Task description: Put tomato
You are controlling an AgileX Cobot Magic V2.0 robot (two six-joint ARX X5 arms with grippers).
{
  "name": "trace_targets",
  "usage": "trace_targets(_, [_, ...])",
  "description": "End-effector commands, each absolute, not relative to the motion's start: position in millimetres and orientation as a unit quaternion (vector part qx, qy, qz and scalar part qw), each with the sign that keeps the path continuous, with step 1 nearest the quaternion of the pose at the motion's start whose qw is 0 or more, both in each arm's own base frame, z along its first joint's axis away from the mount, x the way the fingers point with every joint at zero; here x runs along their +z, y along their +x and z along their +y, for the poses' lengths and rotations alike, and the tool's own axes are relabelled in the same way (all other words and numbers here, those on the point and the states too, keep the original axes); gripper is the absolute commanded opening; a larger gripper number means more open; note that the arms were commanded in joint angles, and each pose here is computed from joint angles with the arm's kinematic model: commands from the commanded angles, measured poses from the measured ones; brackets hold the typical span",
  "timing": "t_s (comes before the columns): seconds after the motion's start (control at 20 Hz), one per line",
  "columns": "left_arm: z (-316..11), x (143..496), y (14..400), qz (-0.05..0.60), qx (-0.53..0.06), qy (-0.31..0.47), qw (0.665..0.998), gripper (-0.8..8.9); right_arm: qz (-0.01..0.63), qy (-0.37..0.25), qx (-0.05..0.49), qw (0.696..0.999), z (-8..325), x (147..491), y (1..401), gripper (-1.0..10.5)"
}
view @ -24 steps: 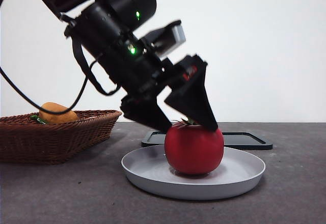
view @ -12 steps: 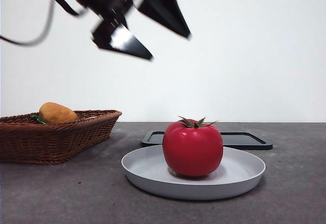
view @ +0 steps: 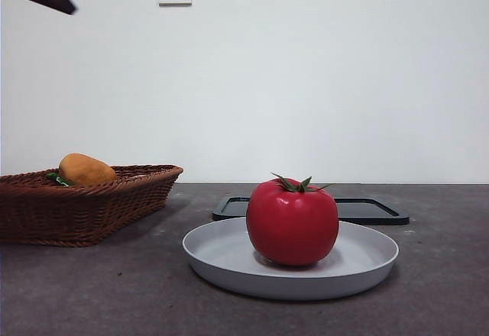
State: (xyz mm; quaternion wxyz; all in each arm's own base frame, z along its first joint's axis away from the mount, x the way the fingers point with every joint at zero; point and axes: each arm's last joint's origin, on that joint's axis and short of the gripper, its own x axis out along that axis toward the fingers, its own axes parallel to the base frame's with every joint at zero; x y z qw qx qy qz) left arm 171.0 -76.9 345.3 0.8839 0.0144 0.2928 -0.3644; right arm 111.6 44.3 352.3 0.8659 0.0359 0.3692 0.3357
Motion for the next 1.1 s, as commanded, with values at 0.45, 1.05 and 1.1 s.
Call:
trace_targets(0.45, [-64, 344, 131, 0.362, -0.431, 0.006, 0.827, 5.31, 0.385, 0.033, 0.338, 0.858, 50, 350, 130, 4.3])
trace_targets(1.05, [-64, 345, 131, 0.358, -0.431, 0.007, 0.828, 5.31, 0.407, 0.008, 0.393, 0.824, 88, 334, 167, 4.3])
trace_targets(1.1, [-64, 345, 131, 0.358, -0.431, 0.007, 0.828, 5.31, 0.413, 0.005, 0.399, 0.819, 95, 329, 175, 4.3])
